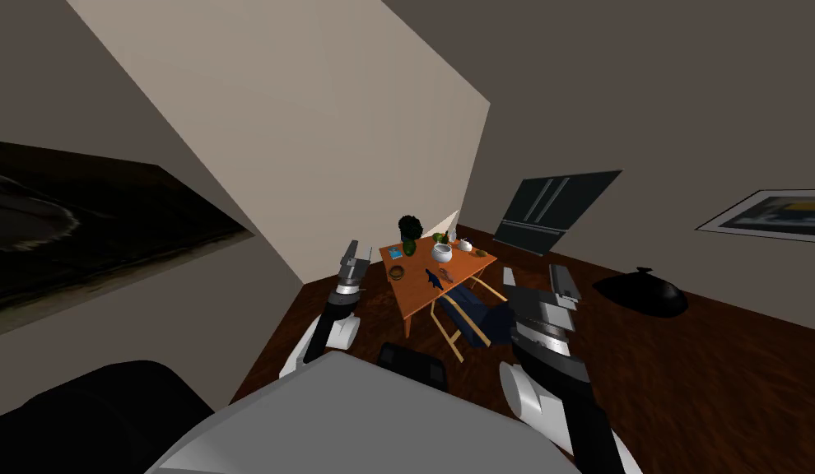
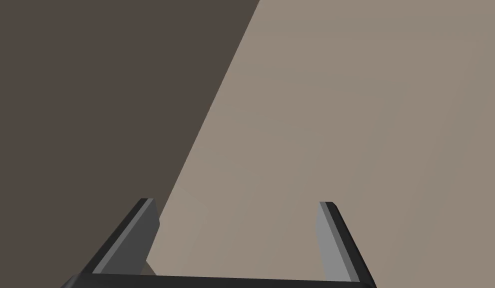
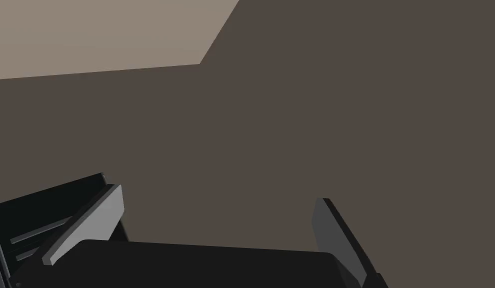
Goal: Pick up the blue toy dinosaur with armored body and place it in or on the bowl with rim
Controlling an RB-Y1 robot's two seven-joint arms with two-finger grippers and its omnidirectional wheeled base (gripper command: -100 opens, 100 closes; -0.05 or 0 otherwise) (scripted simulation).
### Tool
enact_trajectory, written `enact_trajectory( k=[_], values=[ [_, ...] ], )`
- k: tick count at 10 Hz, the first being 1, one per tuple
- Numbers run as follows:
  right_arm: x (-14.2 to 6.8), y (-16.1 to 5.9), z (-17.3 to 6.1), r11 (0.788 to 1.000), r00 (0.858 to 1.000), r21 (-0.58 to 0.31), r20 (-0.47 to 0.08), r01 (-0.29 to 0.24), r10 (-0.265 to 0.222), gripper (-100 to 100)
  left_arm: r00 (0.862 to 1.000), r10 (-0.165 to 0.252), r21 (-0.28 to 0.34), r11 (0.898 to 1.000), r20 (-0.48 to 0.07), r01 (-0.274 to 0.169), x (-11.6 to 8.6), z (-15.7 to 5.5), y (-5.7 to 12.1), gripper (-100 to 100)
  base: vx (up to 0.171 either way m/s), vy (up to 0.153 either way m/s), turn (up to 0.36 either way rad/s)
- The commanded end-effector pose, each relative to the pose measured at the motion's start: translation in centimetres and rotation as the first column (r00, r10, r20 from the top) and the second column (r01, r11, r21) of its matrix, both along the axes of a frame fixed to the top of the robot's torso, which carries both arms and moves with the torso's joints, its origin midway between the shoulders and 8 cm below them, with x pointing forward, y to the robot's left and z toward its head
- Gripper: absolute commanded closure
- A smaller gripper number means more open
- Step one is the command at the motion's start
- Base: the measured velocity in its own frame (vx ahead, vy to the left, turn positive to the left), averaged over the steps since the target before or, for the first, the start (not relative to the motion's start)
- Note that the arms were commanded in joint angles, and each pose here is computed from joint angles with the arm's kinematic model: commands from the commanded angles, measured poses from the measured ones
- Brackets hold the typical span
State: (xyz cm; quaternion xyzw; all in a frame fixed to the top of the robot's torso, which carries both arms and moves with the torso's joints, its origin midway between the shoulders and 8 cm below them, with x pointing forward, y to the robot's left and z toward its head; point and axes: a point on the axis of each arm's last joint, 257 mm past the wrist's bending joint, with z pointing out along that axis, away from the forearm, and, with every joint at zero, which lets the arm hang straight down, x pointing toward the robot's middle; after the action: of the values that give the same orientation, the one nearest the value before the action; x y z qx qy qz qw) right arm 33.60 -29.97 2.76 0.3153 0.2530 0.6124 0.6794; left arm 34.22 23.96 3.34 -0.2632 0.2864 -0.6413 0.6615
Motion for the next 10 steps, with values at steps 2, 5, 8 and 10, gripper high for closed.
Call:
enact_trajectory(
  k=[2, 5, 8, 10],
  values=[
    [0.5, 0.7, -0.2, 0.998, 0.999, -0.045, -0.012, -0.034, 0.033, -100, 1.0, 0.0, 0.0, 1.0, 0.0, 0.0, 0.0, 0.0, 0.0, 0, -0.056, -0.03, -0.034],
    [1.6, 1.4, -1.1, 0.99, 0.996, -0.111, -0.047, -0.082, 0.077, -100, 1.0, 0.0, 0.0, 1.0, 0.0, 0.0, 0.0, 0.0, 0.0, 0, -0.156, -0.074, -0.021],
    [3.3, 1.9, -2.9, 0.975, 0.989, -0.184, -0.096, -0.127, 0.111, -100, 1.0, 0.0, 0.0, 1.0, 0.0, 0.0, 0.0, 0.0, 0.0, 0, -0.233, -0.049, 0.034],
    [4.5, 2.1, -4.4, 0.958, 0.983, -0.239, -0.136, -0.157, 0.127, -100, 1.0, 0.0, 0.0, 1.0, 0.0, 0.0, 0.0, 0.0, 0.0, 0, -0.249, 0.026, 0.105]
  ],
)
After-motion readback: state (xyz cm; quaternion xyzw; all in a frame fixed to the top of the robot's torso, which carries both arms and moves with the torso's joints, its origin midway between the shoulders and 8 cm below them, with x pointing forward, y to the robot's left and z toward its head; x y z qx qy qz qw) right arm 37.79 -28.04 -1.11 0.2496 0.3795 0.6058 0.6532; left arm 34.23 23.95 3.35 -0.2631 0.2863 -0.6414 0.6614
